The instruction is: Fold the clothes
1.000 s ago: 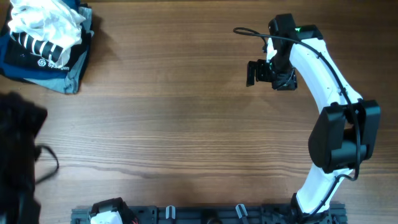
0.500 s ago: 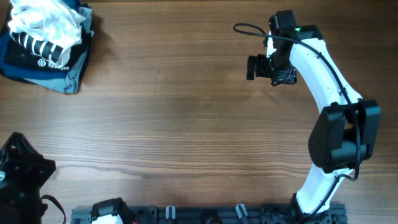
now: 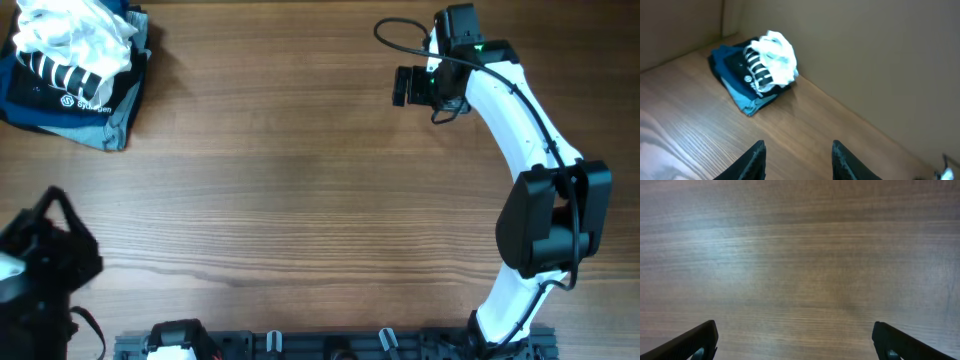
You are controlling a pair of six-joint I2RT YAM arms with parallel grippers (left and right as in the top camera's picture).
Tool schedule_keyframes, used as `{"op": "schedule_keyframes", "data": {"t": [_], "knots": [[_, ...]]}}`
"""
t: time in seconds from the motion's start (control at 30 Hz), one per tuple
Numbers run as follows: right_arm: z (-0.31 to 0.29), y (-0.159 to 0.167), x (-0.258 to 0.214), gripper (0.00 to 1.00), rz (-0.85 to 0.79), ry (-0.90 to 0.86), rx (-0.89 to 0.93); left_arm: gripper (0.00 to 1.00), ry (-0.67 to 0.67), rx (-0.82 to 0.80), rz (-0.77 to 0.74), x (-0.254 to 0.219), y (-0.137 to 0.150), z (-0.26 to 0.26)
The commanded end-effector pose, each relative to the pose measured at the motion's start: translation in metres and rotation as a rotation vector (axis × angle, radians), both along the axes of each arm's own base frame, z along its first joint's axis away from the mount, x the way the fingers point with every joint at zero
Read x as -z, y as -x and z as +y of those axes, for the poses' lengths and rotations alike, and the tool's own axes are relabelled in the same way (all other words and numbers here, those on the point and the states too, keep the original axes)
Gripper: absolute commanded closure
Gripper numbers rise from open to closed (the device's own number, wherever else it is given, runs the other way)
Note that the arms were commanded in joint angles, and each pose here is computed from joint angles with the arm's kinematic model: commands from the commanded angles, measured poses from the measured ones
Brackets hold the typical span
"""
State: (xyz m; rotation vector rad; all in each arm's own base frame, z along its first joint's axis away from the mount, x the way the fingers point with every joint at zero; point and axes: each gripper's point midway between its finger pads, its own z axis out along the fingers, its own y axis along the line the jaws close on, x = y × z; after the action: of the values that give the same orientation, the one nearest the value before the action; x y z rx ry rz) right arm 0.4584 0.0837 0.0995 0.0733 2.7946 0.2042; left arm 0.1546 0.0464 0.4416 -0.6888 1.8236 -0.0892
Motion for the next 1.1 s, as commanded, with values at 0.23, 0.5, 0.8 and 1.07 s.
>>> {"op": "schedule_keyframes", "data": {"t": [0.23, 0.5, 0.8, 1.07], "knots": [[0.001, -0.013, -0.001, 0.00, -0.045, 0.009, -0.005, 0.50, -0.156, 0.233, 0.112, 0.016, -0.002, -0.026], [0.001, -0.013, -0.001, 0.00, -0.048, 0.009, -0.005, 0.38, -0.150, 0.240, 0.114, 0.017, -0.001, -0.027], [0.001, -0.013, -0.001, 0.00, -0.048, 0.009, -0.005, 0.00, -0.087, 0.384, 0.106, 0.019, -0.001, -0.054], [0.001, -0.013, -0.001, 0.00, -0.048, 0.009, -0.005, 0.00, -0.078, 0.401, 0.112, 0.021, -0.001, -0.057]]}}
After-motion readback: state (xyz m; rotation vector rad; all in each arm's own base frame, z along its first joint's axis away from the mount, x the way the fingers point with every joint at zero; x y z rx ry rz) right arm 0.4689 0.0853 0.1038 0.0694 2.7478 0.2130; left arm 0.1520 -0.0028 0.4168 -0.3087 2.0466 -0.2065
